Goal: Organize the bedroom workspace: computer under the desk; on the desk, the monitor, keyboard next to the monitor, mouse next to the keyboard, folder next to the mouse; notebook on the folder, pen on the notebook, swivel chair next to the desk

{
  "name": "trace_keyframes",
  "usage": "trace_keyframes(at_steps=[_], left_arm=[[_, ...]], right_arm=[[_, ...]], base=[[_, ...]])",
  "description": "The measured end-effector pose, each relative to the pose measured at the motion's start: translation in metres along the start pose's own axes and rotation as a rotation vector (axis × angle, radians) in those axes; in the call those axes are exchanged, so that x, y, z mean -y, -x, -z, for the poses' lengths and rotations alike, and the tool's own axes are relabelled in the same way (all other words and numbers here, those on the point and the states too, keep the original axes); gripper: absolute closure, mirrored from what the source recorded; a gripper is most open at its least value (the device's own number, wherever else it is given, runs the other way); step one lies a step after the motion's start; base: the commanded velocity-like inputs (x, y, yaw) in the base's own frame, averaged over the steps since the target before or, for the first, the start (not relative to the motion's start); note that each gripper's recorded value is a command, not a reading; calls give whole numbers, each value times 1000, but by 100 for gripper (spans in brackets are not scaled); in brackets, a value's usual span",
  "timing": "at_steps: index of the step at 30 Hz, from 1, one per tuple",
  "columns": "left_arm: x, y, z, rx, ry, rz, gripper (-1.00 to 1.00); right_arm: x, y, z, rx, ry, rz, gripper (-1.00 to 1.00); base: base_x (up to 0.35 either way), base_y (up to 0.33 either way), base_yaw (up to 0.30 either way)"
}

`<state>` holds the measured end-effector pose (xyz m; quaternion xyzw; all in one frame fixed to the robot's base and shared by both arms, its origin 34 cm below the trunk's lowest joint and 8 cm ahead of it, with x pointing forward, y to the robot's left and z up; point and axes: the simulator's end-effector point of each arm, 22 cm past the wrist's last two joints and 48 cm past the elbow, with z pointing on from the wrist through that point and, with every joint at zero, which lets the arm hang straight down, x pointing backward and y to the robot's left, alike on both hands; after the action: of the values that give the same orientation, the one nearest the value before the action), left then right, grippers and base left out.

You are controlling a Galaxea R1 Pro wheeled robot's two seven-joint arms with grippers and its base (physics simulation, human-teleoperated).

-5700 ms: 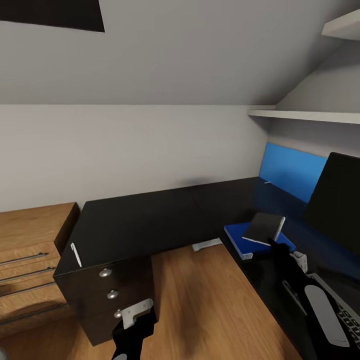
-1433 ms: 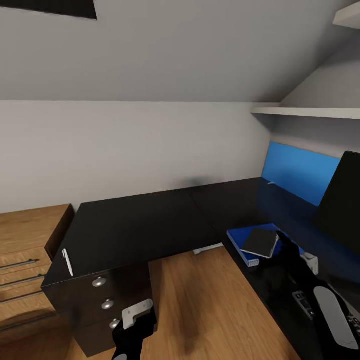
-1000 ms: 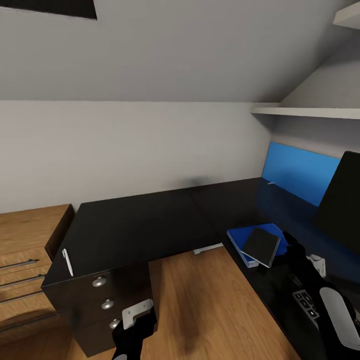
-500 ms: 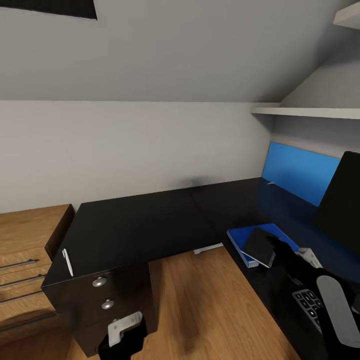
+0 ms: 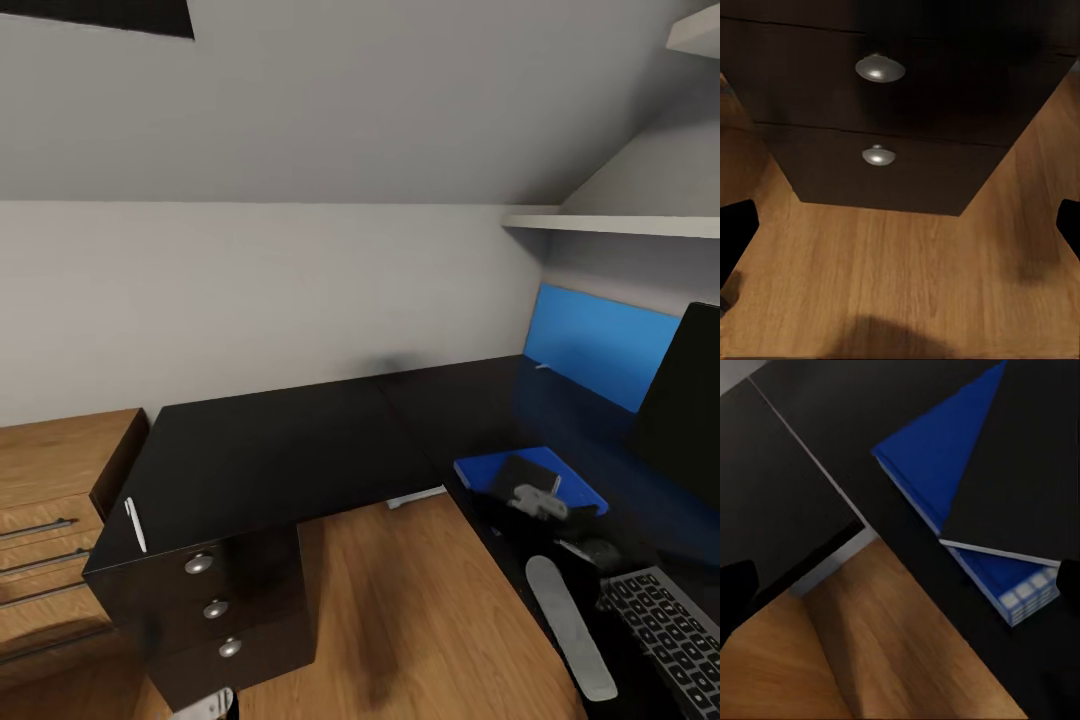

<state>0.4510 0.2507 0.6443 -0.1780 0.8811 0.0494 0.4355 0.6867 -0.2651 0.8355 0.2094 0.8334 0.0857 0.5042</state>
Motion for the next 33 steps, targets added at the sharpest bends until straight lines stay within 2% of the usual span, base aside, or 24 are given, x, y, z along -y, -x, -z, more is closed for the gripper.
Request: trace_keyframes(at_steps=[4,8,13,21,26,33], left_arm=[[-1,-12,1,-20,0,-20,-100],[-2,-14,0,-23,3,-22,-100],[-1,-15,1,-25,2,-23,-100],[-2,-15,1,-26,3,-23,-100],[-1,-15,2,-29,4,-24,-100],[-2,-5,8,-30,9,-23,-100]], right_arm=[[-9,-1,4,49,-68,103,-100],[-16,-1,7,73,-87,164,-100],[-45,-15,12,74,-51,238,-100],[-70,-32,21,77,-43,322,-100],[-94,-39,30,114,-18,426,-100],[-111,-37,38,115,12,462,-100]], base=[[0,0,0],[0,0,0],[0,0,0],[0,0,166],[0,0,239],[0,0,41]])
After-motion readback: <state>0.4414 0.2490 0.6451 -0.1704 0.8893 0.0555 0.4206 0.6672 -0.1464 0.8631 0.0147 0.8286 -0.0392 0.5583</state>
